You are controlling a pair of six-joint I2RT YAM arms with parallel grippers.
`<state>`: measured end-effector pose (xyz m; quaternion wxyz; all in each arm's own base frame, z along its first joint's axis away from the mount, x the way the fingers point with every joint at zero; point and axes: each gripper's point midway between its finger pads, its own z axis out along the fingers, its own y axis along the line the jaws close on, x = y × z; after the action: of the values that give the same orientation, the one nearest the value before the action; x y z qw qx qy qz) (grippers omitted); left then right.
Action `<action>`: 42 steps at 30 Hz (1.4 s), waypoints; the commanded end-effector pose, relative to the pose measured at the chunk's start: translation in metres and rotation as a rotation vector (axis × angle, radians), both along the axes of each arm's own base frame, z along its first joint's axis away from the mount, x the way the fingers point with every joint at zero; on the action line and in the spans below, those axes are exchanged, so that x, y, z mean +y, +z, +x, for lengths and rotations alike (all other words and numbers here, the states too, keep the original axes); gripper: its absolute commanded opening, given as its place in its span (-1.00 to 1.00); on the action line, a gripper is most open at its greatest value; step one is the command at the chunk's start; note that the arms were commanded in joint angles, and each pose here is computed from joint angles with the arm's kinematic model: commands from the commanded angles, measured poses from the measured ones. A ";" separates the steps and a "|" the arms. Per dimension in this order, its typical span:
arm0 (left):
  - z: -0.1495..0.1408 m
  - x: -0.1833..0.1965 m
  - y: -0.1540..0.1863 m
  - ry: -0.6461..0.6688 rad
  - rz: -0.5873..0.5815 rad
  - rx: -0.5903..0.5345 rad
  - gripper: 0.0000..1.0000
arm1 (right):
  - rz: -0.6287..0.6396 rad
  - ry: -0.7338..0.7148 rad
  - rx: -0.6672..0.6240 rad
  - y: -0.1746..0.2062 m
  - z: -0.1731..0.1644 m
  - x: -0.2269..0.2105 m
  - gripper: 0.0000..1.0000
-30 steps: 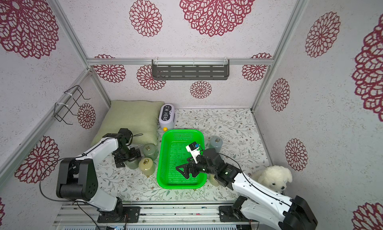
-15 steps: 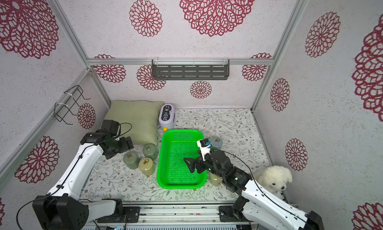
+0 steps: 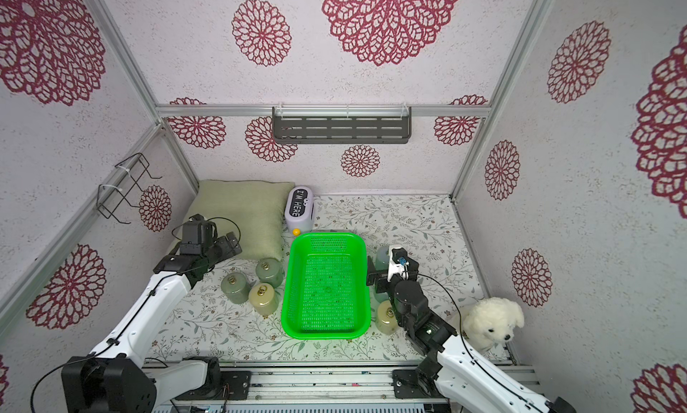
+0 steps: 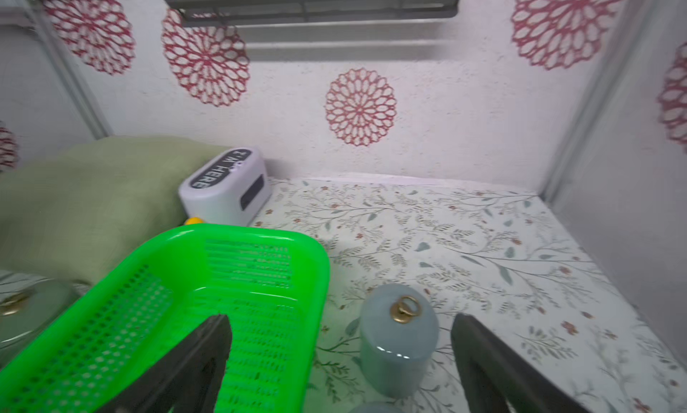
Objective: Take the tea canister out of the basket
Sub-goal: Reset both arms
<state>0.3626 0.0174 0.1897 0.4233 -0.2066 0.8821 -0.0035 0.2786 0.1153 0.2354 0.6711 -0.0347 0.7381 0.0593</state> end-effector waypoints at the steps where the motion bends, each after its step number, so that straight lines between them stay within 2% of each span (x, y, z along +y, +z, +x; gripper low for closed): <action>1: 0.034 0.009 0.029 -0.011 0.140 -0.221 0.95 | 0.016 -0.199 -0.169 0.022 0.009 -0.041 0.99; 5: 0.036 0.034 0.010 0.050 0.291 -0.225 0.95 | -0.023 -0.252 -0.157 -0.002 0.025 -0.060 0.99; 10: 0.042 0.048 -0.020 0.082 0.332 -0.182 0.95 | -0.085 -0.316 -0.158 -0.031 0.043 -0.091 0.99; 13: 0.045 0.045 -0.033 0.071 0.329 -0.218 0.95 | -0.080 -0.361 -0.177 -0.045 0.044 -0.111 0.98; 15: 0.044 0.047 -0.046 0.061 0.345 -0.172 0.95 | -0.104 -0.377 -0.144 -0.057 0.051 -0.119 0.98; 20: 0.036 0.054 -0.050 0.079 0.414 -0.246 0.95 | -0.023 -0.378 -0.139 -0.077 0.054 -0.137 0.98; 23: 0.038 0.050 -0.049 0.042 0.432 -0.276 0.95 | -0.026 -0.312 -0.119 -0.085 0.062 -0.130 0.98; 29: 0.033 0.059 -0.054 0.081 0.426 -0.359 0.95 | -0.032 -0.292 -0.098 -0.091 0.070 -0.127 0.98; 33: 0.036 0.065 -0.070 0.037 0.337 -0.346 0.95 | -0.046 -0.243 -0.084 -0.094 0.074 -0.120 0.98; 34: 0.038 0.063 -0.067 0.027 0.339 -0.386 0.95 | -0.042 -0.254 -0.083 -0.094 0.074 -0.122 0.98; 36: 0.038 0.063 -0.070 0.007 0.308 -0.355 0.95 | -0.041 -0.258 -0.079 -0.094 0.076 -0.122 0.98; 42: 0.039 0.064 -0.070 0.004 0.303 -0.363 0.95 | -0.031 -0.306 -0.057 -0.097 0.078 -0.130 0.98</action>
<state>0.3984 0.0844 0.1152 0.5903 -0.1422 0.7871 0.1087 0.3535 -0.0102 0.1280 0.6811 0.0483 0.7284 -0.0565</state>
